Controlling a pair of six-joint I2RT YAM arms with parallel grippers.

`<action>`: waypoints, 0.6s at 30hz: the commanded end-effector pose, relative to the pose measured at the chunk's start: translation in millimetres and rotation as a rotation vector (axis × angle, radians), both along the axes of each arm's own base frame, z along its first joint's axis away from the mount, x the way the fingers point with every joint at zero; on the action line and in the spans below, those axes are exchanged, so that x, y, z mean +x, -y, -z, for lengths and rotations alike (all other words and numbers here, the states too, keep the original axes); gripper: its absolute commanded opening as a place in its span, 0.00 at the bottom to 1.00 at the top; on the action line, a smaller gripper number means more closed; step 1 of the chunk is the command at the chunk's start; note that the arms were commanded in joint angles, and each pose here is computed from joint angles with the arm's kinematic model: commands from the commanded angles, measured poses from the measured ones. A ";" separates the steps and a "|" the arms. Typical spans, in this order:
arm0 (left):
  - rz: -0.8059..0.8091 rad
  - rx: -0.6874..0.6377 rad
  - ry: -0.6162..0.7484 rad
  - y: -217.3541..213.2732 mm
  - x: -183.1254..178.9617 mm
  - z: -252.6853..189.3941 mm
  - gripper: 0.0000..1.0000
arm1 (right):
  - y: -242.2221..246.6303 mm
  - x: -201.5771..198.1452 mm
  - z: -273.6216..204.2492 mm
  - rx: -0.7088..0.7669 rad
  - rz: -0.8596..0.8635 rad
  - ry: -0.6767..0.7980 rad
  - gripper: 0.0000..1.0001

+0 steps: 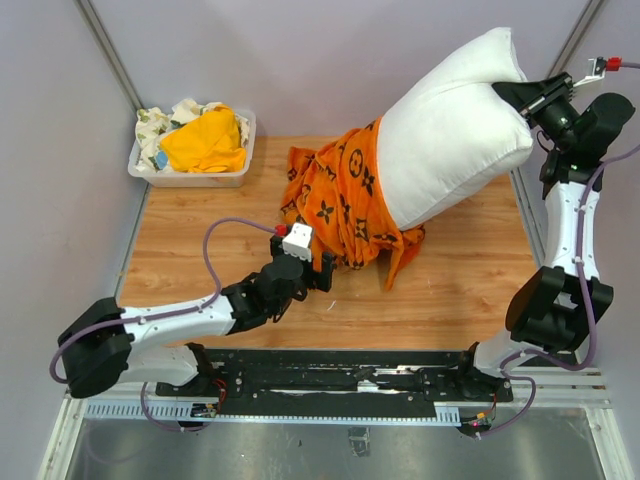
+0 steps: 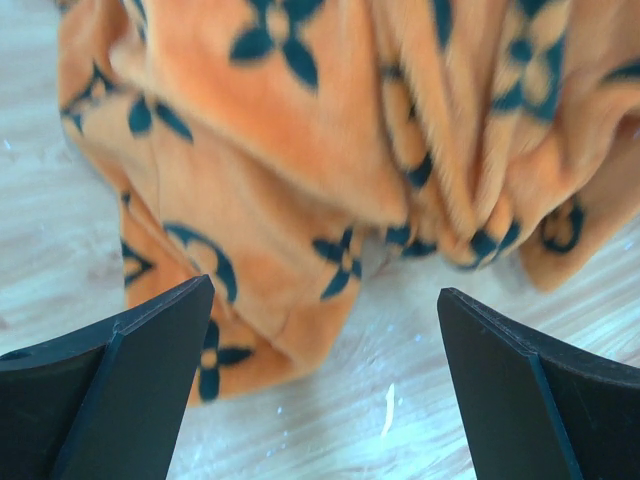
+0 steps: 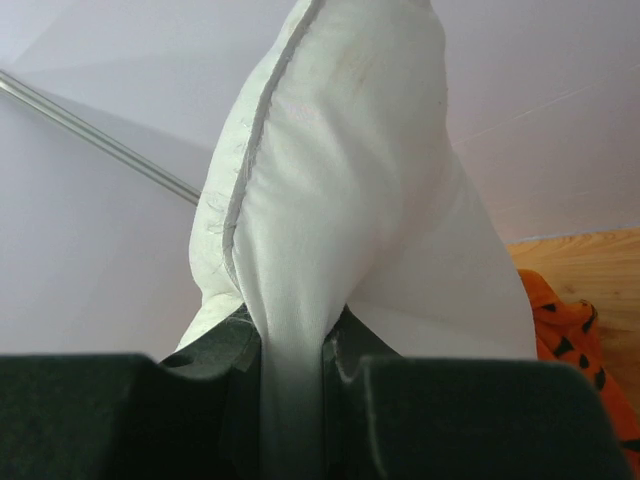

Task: Remove the pillowcase from the pillow
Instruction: Remove the pillow from the pillowcase.

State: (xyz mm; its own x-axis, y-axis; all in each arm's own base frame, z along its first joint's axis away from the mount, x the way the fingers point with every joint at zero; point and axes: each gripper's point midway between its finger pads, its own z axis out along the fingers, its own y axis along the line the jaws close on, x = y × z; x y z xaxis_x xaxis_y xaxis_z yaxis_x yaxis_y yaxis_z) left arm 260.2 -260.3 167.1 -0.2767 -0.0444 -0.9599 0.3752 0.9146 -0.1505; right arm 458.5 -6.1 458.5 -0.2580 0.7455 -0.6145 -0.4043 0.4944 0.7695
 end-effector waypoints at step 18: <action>-0.063 0.117 -0.377 23.2 57.7 138.1 0.93 | -1.9 -27.7 -40.3 0.015 0.018 0.196 0.01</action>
